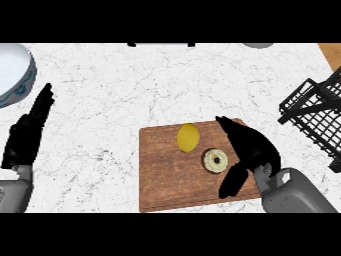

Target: Pick the cupcake from the cutting board and place it in the tiered basket

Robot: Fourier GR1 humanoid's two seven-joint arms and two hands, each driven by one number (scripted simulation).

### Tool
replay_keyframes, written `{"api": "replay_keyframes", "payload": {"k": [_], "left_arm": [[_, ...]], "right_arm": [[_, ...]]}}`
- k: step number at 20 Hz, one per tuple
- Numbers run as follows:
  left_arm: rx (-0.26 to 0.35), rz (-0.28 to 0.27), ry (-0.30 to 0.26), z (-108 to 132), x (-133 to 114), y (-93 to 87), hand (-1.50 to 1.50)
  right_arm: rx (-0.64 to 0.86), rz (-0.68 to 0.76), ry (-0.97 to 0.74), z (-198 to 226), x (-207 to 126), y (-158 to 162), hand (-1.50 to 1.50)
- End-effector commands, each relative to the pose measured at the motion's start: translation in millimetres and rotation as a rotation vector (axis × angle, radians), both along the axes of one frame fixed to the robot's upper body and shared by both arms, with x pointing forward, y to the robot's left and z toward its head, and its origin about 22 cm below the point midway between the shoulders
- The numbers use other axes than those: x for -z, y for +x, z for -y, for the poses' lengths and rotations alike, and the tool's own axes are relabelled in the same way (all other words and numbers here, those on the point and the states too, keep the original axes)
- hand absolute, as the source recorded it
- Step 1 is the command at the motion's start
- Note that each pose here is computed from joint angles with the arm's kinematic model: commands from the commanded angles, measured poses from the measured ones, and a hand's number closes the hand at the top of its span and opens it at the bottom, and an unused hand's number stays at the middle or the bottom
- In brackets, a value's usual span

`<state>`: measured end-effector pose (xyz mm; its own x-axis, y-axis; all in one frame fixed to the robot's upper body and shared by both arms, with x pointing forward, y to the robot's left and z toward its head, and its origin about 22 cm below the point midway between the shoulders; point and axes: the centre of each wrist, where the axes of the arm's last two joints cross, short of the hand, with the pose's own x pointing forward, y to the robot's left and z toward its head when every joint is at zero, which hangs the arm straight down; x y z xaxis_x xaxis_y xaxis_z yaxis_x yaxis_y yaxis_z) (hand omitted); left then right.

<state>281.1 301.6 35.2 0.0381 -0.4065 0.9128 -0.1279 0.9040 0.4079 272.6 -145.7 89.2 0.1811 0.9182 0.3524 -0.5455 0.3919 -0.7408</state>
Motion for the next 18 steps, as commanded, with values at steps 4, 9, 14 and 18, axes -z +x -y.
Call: {"api": "replay_keyframes", "payload": {"k": [4,9,14,18], "left_arm": [[0.013,0.008,0.006,2.1,23.9,-11.7,0.00],[-0.001,-0.002,0.005,15.6,8.1,5.7,0.00],[0.001,0.003,0.007,3.8,-4.3,3.6,0.00],[0.002,0.005,-0.003,-8.9,-8.0,11.1,0.00]], "right_arm": [[0.023,-0.064,-0.057,-21.3,12.7,-9.3,-1.50],[0.037,-0.100,-0.073,-0.9,33.2,-8.8,-1.50],[0.025,-0.102,-0.063,-14.1,37.4,-5.1,-1.50],[0.027,-0.122,-0.065,-15.5,43.5,5.2,-1.50]]}}
